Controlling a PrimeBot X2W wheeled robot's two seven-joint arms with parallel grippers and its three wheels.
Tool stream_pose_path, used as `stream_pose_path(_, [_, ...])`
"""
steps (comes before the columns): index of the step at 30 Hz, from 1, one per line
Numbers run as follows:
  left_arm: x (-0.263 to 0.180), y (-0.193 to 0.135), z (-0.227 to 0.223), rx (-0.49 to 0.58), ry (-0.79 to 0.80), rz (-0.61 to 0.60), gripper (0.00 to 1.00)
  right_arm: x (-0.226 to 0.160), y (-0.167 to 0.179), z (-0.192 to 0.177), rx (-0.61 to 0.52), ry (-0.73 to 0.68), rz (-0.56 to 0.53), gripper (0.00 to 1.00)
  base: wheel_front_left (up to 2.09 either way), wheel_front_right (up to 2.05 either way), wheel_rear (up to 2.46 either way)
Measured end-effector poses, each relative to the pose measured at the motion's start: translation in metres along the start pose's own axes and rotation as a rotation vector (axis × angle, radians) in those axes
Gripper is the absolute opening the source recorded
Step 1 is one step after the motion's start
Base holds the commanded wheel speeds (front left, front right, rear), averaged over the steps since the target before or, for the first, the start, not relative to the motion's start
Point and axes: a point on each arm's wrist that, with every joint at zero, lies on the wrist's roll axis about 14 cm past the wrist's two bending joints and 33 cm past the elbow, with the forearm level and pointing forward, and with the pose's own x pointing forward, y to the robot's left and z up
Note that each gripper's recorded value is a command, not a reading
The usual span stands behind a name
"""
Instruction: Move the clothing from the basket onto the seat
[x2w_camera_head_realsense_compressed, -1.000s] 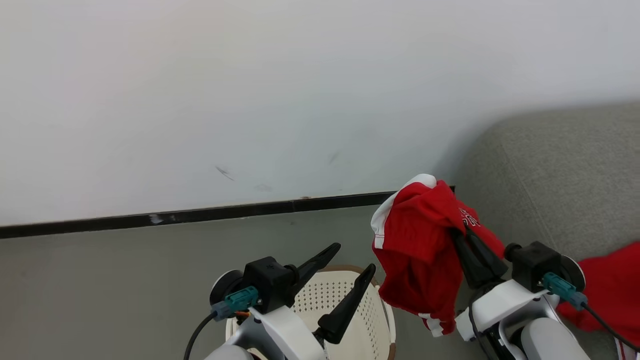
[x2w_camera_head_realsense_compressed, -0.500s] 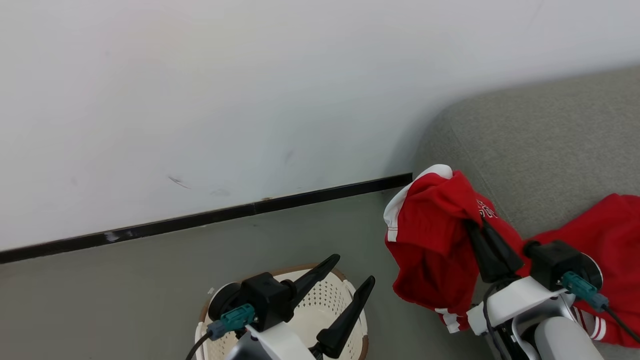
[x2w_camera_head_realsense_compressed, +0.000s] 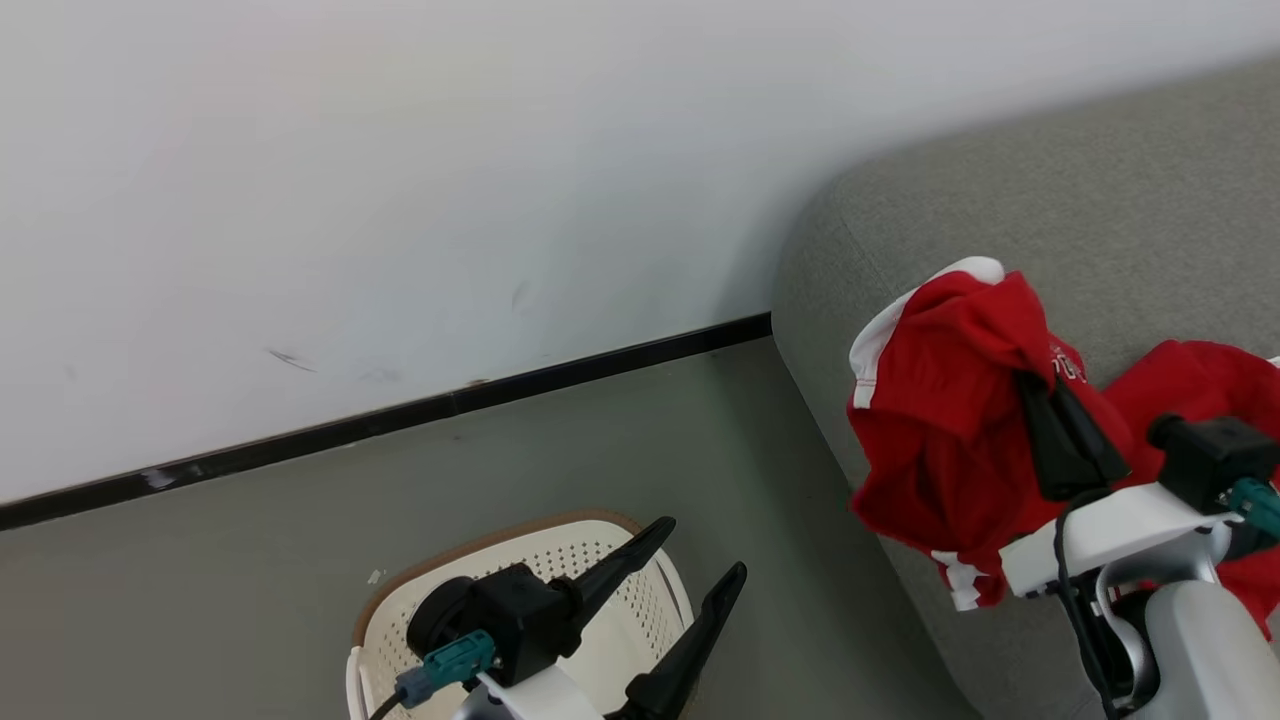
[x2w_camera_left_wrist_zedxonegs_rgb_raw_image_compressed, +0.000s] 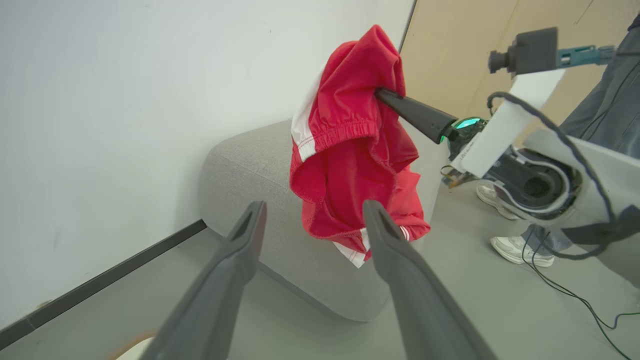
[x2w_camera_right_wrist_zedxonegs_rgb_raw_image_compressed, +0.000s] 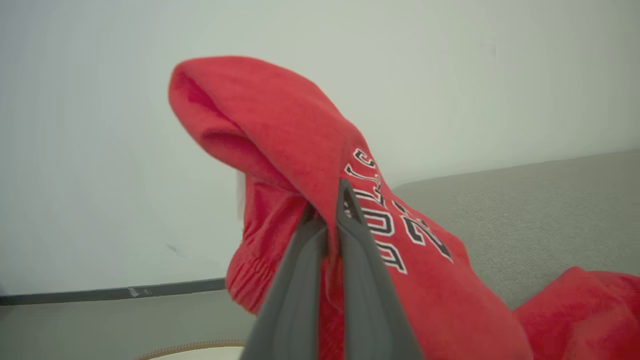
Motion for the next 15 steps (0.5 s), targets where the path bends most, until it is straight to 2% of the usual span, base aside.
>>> stream_pose_path(15, [0.002, 0.016, -0.001, -0.027, -0.002, 0.011, 1.0, 0.037, -0.048, 0.003, 0.053, 0.039, -0.134, 0.0, 0.0, 0.0, 0.0])
